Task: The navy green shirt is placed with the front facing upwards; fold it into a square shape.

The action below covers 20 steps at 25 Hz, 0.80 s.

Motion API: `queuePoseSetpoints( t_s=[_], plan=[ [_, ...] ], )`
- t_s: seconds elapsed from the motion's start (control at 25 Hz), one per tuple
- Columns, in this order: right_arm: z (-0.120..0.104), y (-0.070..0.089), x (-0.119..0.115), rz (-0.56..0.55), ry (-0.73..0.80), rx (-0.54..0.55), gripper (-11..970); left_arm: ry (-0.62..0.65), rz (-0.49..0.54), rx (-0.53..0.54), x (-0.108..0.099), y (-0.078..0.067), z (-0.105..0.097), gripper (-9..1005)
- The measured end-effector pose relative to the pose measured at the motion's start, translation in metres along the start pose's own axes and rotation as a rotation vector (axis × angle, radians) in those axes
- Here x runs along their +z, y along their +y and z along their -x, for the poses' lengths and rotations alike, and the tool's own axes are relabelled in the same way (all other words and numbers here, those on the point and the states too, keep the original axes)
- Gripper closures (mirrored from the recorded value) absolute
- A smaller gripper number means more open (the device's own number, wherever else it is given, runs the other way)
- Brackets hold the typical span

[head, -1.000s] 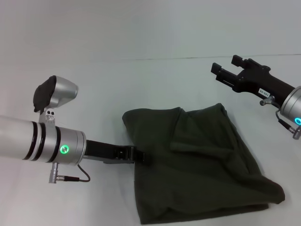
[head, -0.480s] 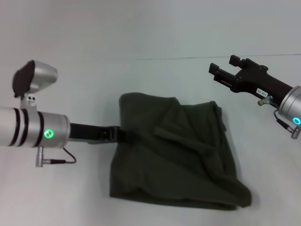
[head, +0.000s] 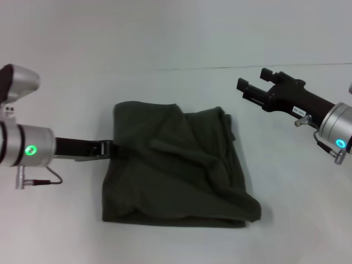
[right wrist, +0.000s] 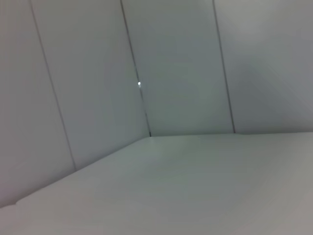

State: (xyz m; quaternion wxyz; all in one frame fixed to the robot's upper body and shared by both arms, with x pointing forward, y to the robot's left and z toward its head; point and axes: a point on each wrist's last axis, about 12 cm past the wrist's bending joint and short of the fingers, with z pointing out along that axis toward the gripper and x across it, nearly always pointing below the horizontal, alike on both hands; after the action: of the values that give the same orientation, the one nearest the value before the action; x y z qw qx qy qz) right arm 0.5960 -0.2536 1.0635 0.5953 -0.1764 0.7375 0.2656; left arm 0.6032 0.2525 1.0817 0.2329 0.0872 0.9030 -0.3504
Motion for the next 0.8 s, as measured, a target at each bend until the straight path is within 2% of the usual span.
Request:
queuePoseSetpoints(
  t_s=[0.24,0.48,0.64,0.8],
  plan=[
    [-0.001,0.006,0.005,0.039,0.027,-0.022,164,-0.022,-0.011,-0.045,-0.014,0.011,-0.009,901],
    [0.01,0.013,0.011,0.112,0.029,-0.03,164,-0.004,-0.043,-0.027,-0.016,0.007,-0.012,872],
    [0.031,0.014,0.012,0.168,0.053,0.018,164,-0.032,-0.053,-0.026,-0.023,0.009,-0.013,831],
    [0.059,0.017,0.016,0.204,0.162,0.025,164,-0.056,-0.07,0.012,-0.032,0.01,-0.017,790]
  ],
)
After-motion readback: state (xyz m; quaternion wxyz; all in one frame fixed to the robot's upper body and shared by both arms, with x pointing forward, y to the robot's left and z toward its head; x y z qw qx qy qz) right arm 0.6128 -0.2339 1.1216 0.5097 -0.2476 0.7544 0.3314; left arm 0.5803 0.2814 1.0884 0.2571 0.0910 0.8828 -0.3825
